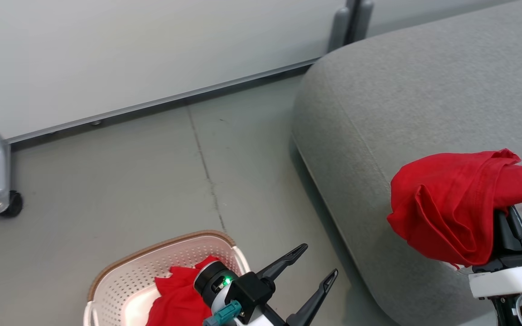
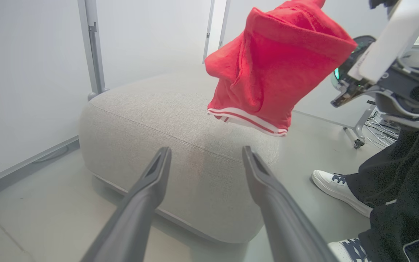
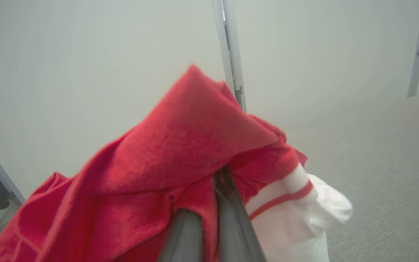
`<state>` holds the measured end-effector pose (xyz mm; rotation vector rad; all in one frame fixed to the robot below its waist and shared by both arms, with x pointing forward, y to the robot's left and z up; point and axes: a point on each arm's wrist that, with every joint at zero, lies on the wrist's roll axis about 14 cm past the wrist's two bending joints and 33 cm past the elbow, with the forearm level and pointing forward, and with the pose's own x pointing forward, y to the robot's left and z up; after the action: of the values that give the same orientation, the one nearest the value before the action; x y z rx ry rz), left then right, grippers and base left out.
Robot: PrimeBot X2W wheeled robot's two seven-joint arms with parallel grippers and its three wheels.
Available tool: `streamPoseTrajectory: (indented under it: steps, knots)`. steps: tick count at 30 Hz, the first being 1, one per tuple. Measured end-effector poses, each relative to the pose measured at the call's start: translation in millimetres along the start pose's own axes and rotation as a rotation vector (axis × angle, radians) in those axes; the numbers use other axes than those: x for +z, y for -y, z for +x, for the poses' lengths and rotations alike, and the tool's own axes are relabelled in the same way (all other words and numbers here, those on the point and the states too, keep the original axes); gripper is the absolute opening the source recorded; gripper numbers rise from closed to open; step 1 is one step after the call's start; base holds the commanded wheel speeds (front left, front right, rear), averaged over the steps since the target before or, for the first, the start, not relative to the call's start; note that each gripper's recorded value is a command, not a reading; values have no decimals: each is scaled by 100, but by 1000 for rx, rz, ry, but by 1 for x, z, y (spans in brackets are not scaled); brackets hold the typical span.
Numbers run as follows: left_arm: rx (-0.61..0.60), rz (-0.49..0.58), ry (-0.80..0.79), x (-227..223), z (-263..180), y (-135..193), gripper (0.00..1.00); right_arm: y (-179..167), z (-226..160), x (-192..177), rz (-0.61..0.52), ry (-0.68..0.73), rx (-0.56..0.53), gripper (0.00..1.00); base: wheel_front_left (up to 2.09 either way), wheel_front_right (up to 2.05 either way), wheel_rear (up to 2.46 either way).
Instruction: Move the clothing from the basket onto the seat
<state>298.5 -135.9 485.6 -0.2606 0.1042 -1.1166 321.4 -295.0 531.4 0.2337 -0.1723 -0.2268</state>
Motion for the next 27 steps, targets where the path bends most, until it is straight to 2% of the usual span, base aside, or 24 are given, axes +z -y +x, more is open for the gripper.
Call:
streamPoseTrajectory:
  steps: [12, 18, 22, 27]
  knots:
    - [-143, -28, -30, -13, 23, 30, 100, 47, -30, 12, -19, 21, -177, 0, 0, 0, 0]
    - [-174, -31, -37, -16, 26, 36, 100, 58, -39, 11, -23, 15, -221, 0, 0, 0, 0]
    - [-160, -35, -32, -15, 26, 32, 100, 66, -37, 14, -33, 21, -241, 0, 0, 0, 0]
    - [-150, -37, -24, -14, 28, 25, 100, 72, -11, 36, -111, 69, -218, 0, 0, 0, 0]
